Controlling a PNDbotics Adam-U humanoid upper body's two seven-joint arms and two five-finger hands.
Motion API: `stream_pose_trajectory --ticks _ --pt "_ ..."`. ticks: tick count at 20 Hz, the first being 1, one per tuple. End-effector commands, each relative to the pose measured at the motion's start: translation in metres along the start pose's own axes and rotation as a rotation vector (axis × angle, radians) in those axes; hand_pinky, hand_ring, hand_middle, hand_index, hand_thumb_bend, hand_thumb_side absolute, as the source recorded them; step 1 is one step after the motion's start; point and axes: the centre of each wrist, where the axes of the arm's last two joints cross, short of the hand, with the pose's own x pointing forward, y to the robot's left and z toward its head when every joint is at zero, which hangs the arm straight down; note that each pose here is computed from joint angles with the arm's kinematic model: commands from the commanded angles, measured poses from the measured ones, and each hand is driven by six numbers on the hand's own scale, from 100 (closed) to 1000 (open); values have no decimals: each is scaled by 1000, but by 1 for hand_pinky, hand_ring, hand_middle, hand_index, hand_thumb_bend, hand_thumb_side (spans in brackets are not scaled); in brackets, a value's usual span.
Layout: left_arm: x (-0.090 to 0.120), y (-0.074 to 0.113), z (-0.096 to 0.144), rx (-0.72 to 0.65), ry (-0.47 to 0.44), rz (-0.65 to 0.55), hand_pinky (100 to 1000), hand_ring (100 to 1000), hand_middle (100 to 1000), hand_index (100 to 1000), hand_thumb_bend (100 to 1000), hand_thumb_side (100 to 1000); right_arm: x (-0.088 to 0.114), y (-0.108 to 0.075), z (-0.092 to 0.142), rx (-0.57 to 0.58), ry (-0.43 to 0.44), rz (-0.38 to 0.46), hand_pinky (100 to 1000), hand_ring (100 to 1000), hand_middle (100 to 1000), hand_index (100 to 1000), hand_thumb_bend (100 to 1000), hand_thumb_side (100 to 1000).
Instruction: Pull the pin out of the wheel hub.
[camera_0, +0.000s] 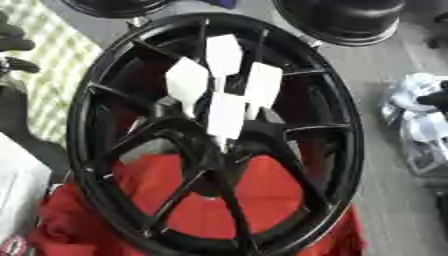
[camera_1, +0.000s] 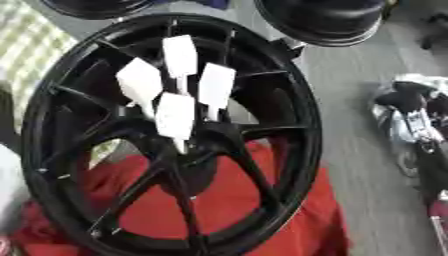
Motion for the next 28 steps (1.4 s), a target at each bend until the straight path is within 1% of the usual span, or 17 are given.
stream_pose_trajectory --ticks 1,3,5,6,9,12,14,15,18,21,26,28 --pt "9 2 -3 -10 -33 -15 583 692 637 775 100 717 9 -5 -3 24 -30 36 973 744 618 750 100 523" --pt "9 3 -3 -11 -31 -19 583 693 637 775 100 717 11 -7 -4 68 -38 78 967 748 623 753 100 530" --pt "9 3 -3 -12 -31 -21 583 693 637 775 100 717 13 -11 -5 119 -56 129 965 749 624 753 100 516" --pt "9 3 -4 -16 -31 -24 583 692 637 775 100 717 14 -12 -6 148 -67 152 953 751 627 754 100 447" --pt "10 3 -4 -24 -31 -32 583 692 637 775 100 716 19 -15 -10 255 -97 235 933 755 635 755 100 415" --pt "10 4 -4 -33 -29 -41 583 692 636 774 100 715 22 -17 -13 372 -121 318 917 760 645 756 100 293" --pt "10 4 -4 -41 -25 -46 583 692 636 773 100 717 26 -22 -14 453 -134 388 908 764 653 757 100 237" --pt "10 4 -4 -44 -24 -48 583 693 637 774 100 717 28 -25 -15 493 -141 425 905 763 653 757 100 224" --pt "11 4 -4 -52 -21 -54 583 693 637 774 100 716 37 -33 -21 605 -162 535 894 766 661 758 100 201" --pt "11 4 -4 -59 -20 -58 583 693 637 774 100 715 49 -37 -34 686 -169 639 889 767 663 758 100 198" --pt "10 4 -4 -68 -15 -62 583 694 638 774 100 716 73 -34 -61 736 -197 802 883 772 673 761 100 200" --pt "10 4 -4 -70 -15 -62 583 694 638 774 100 716 84 -33 -71 736 -212 846 883 772 673 761 100 199"
